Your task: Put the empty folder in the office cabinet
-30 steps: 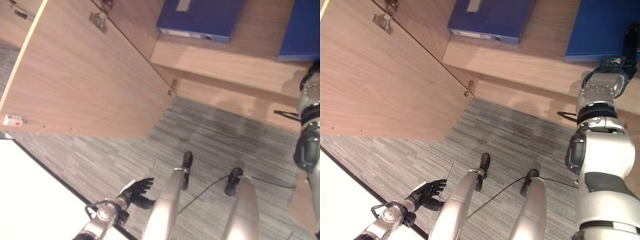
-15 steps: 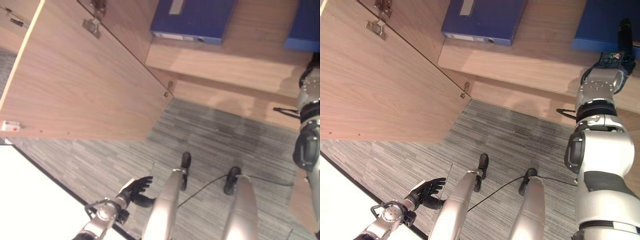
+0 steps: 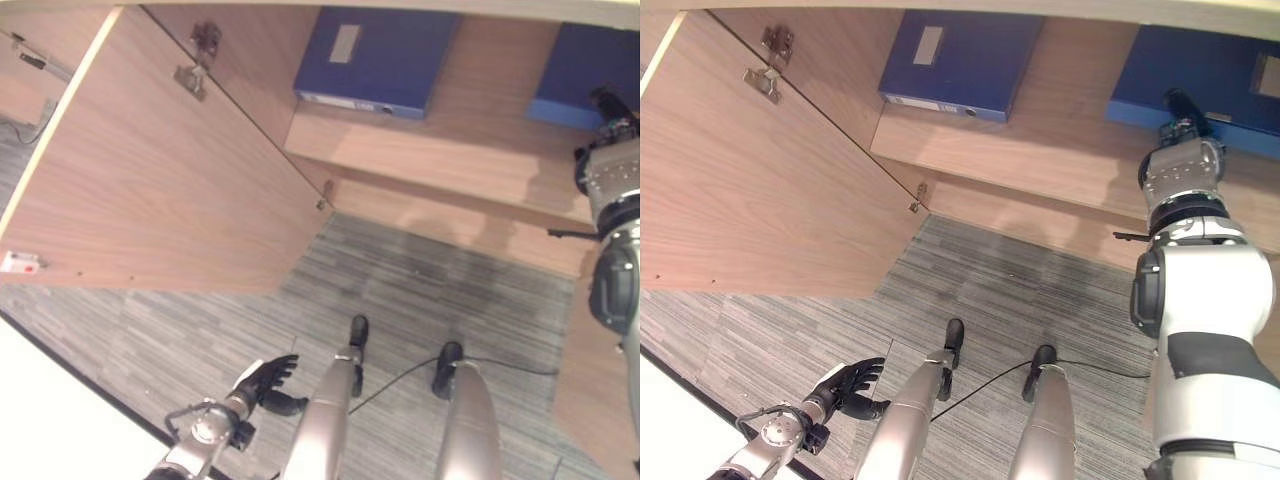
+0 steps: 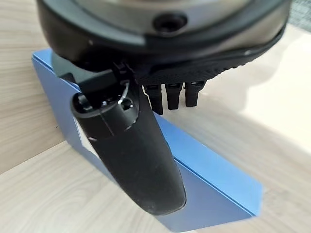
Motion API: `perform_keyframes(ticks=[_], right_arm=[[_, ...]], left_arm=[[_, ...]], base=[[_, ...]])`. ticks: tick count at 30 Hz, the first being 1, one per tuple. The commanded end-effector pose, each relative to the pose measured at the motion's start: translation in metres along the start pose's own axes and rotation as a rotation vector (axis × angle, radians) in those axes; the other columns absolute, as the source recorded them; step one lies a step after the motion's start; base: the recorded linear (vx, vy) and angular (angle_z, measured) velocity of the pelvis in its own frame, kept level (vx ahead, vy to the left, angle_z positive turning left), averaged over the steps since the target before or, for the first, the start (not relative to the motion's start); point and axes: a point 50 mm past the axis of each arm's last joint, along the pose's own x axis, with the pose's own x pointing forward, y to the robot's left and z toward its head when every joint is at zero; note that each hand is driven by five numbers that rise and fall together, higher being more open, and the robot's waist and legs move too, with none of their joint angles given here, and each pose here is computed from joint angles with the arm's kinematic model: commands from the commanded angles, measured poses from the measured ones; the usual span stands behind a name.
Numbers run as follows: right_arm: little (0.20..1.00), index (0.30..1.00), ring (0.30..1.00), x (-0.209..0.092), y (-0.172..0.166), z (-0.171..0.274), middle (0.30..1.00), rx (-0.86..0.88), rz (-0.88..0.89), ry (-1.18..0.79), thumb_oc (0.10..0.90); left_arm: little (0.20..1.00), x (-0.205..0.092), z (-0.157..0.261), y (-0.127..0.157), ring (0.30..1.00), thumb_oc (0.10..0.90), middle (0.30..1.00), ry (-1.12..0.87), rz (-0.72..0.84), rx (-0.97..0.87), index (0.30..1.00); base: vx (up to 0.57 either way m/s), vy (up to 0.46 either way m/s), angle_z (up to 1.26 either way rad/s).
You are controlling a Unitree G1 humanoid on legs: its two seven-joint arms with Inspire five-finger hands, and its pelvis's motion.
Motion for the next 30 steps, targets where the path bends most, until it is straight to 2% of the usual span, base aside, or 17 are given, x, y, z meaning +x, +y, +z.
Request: perform_keyframes(ticks=[1, 10, 14, 19, 30], right_arm=[[0.900, 0.900, 0.900, 0.002, -0.004, 0.025, 0.900, -0.091, -0.018, -0.098, 0.800], [0.900, 0.900, 0.900, 0.015, -0.047, -0.030, 0.900, -0.155, -0.132, 0.027, 0.800], [0.900, 0.900, 0.900, 0.017, -0.058, -0.037, 0.900, -0.145, -0.149, 0.049, 0.800], [0.900, 0.900, 0.900, 0.018, -0.057, -0.035, 0.900, -0.136, -0.133, 0.042, 0.800], [0.900, 0.900, 0.900, 0.011, -0.026, -0.016, 0.900, -0.208, -0.017, -0.041, 0.800]], left_arm=[[0.900, -0.013, -0.025, 0.023, 0.900, 0.800, 0.900, 0.105, 0.076, 0.057, 0.900], [0.900, -0.005, -0.026, 0.015, 0.900, 0.800, 0.900, 0.112, 0.109, -0.007, 0.900], [0.900, -0.005, -0.027, 0.016, 0.900, 0.800, 0.900, 0.118, 0.118, -0.027, 0.900], [0.900, -0.006, -0.030, 0.017, 0.900, 0.800, 0.900, 0.123, 0.128, -0.054, 0.900], [0.900, -0.006, -0.034, 0.016, 0.900, 0.800, 0.900, 0.138, 0.147, -0.096, 0.900]], base=[[0.06, -0.022, 0.01], [-0.06, 0.001, -0.02], [0.00, 0.000, 0.00], [0.00, 0.000, 0.00], [0.00, -0.003, 0.00]])
